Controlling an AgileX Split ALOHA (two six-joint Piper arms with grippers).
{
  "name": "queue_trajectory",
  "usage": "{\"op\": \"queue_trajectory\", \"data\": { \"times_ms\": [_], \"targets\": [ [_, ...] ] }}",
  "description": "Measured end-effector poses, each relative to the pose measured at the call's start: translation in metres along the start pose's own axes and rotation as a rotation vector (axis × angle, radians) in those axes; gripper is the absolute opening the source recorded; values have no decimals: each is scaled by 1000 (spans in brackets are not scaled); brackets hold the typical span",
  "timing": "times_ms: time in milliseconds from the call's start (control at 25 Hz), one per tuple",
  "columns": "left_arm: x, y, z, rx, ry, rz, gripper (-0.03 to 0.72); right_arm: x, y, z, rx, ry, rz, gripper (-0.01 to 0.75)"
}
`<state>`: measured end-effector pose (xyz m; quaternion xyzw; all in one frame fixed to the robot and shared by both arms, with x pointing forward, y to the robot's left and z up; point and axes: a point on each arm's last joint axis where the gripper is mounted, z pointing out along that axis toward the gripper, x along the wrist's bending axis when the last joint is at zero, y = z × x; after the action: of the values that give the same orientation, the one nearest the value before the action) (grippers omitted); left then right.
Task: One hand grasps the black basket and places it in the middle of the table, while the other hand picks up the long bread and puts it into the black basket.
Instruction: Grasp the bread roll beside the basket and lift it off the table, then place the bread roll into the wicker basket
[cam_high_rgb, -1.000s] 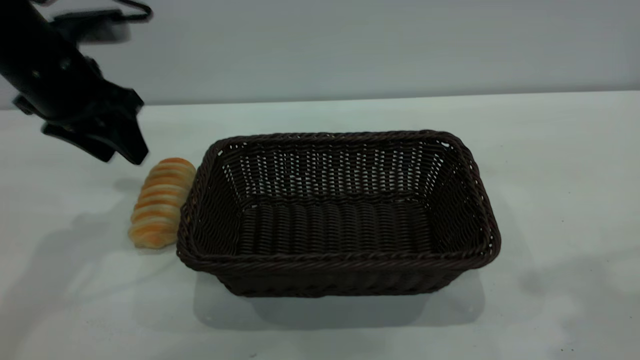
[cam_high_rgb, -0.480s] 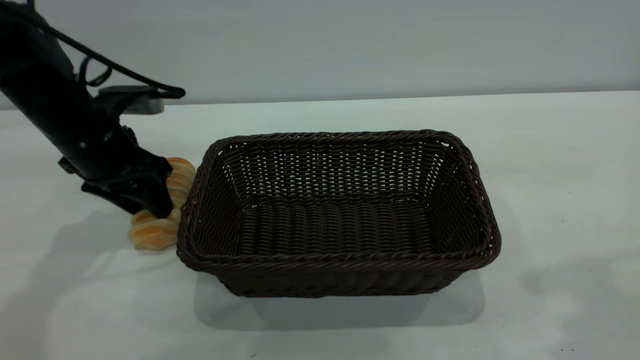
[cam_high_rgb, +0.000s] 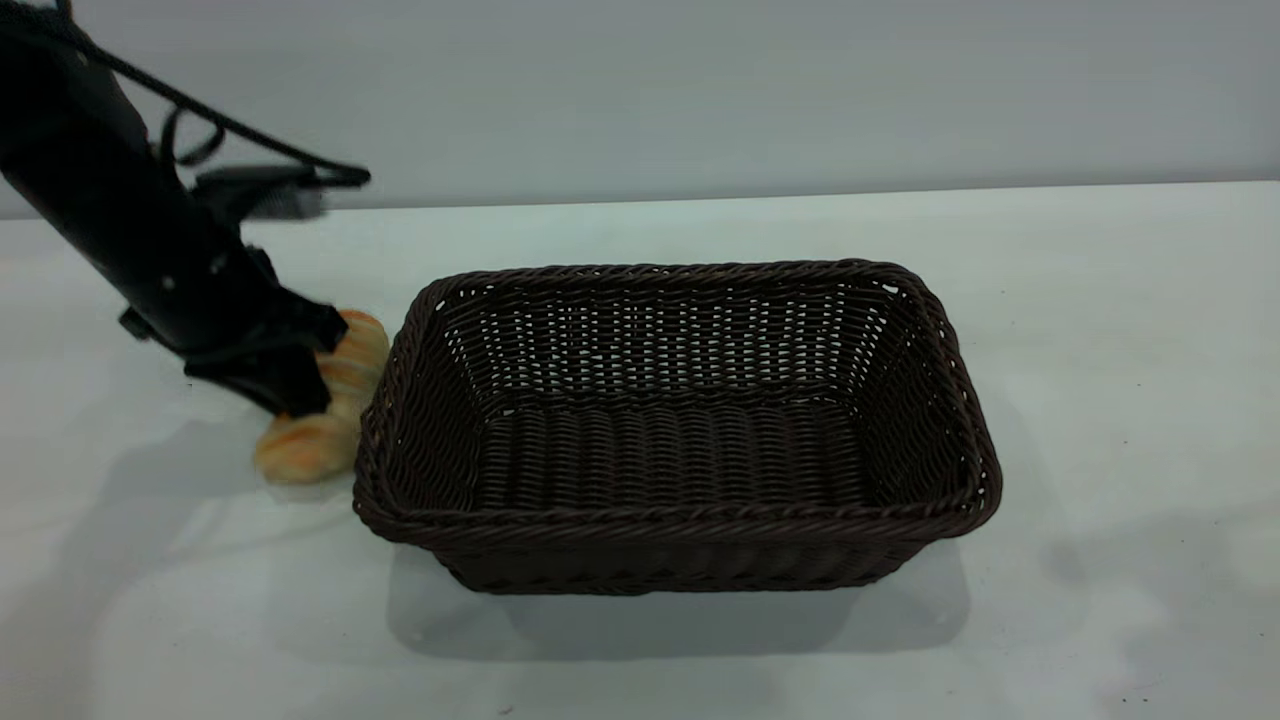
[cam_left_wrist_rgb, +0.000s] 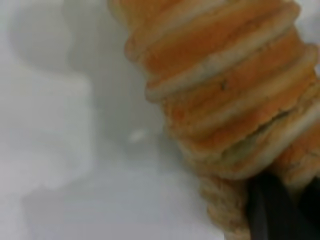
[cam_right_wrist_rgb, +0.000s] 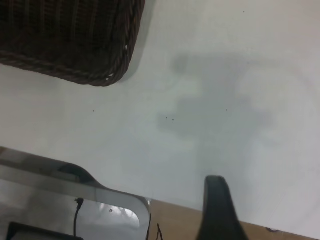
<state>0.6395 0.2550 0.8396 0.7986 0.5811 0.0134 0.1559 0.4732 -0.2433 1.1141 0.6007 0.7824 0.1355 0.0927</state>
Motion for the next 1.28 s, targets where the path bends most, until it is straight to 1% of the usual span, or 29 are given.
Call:
{"op": "queue_trajectory", "data": {
  "times_ms": [160,240,440,520,600,720,840,1000,1080,1160,1240,1280],
  "targets": [
    [-8,18,-50,-122,23,2,59,0,0,0,0,0,5,512],
    [-16,23,-79,-172,19,11,56,0,0,0,0,0,8,512],
    [-46,26,-128,-216,-27,80,55,0,0,0,0,0,12,512],
    [-60,25,-135,-210,-46,114,55,0,0,0,0,0,12,512],
    [-77,25,-131,-182,-73,156,55,0,0,0,0,0,12,512],
    [-102,23,-113,-123,-115,210,55,0,0,0,0,0,12,512],
    [-124,20,-94,-77,-163,232,55,0,0,0,0,0,12,512],
    [-146,16,-73,-33,-201,253,68,0,0,0,0,-1,12,512],
    [-152,14,-65,-14,-206,269,89,0,0,0,0,-1,12,512],
    [-155,13,-61,-6,-208,274,135,0,0,0,0,-1,12,512],
    [-156,12,-61,-4,-209,276,206,0,0,0,0,-1,12,512],
    [-156,12,-61,-2,-210,276,254,0,0,0,0,-1,12,512]
  ]
}}
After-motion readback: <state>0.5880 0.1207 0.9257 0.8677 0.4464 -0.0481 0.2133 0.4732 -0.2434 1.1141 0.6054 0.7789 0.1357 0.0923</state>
